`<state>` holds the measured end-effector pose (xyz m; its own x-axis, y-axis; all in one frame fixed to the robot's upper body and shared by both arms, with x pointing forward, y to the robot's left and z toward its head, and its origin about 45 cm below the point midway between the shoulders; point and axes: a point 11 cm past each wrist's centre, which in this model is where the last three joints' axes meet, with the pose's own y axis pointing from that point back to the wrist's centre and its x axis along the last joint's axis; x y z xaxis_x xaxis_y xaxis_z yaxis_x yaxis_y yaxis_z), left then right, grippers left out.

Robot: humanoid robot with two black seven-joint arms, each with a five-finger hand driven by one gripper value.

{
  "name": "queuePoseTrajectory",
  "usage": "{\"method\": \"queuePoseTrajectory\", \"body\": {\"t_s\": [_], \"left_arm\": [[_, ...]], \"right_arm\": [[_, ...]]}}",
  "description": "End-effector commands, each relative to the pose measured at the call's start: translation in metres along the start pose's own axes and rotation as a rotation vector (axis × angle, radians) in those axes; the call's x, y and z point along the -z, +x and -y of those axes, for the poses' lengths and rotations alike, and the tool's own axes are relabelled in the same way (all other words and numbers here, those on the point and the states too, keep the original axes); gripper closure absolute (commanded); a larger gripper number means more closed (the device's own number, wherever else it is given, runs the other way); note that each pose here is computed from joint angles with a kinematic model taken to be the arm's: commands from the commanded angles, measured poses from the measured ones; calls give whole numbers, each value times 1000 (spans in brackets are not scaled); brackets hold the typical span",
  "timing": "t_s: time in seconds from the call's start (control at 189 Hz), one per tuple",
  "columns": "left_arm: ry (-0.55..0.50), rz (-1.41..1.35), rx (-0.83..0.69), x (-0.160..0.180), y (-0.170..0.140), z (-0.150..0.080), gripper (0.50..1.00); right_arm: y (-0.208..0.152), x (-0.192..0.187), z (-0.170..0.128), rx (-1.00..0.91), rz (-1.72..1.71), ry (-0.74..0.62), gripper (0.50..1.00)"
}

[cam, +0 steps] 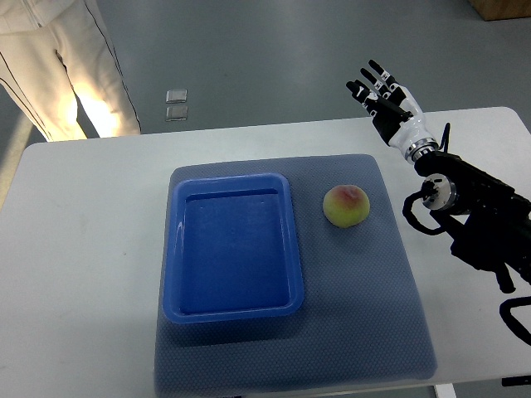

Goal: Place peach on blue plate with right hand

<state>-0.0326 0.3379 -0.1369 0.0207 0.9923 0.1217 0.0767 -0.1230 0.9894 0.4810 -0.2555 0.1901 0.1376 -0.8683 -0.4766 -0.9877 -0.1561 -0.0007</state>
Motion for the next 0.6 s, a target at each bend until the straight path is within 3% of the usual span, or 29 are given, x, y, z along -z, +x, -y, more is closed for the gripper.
{"method": "queuePoseTrajectory", "body": {"t_s": [0.0, 0.597], "left_arm": [[0, -1, 2, 0, -1, 0, 500], [2, 2, 2, 1, -1, 0, 500]], "right_arm": [[1, 1, 0, -2, -3, 3, 570], [2, 2, 0, -7, 3, 9, 570]]}}
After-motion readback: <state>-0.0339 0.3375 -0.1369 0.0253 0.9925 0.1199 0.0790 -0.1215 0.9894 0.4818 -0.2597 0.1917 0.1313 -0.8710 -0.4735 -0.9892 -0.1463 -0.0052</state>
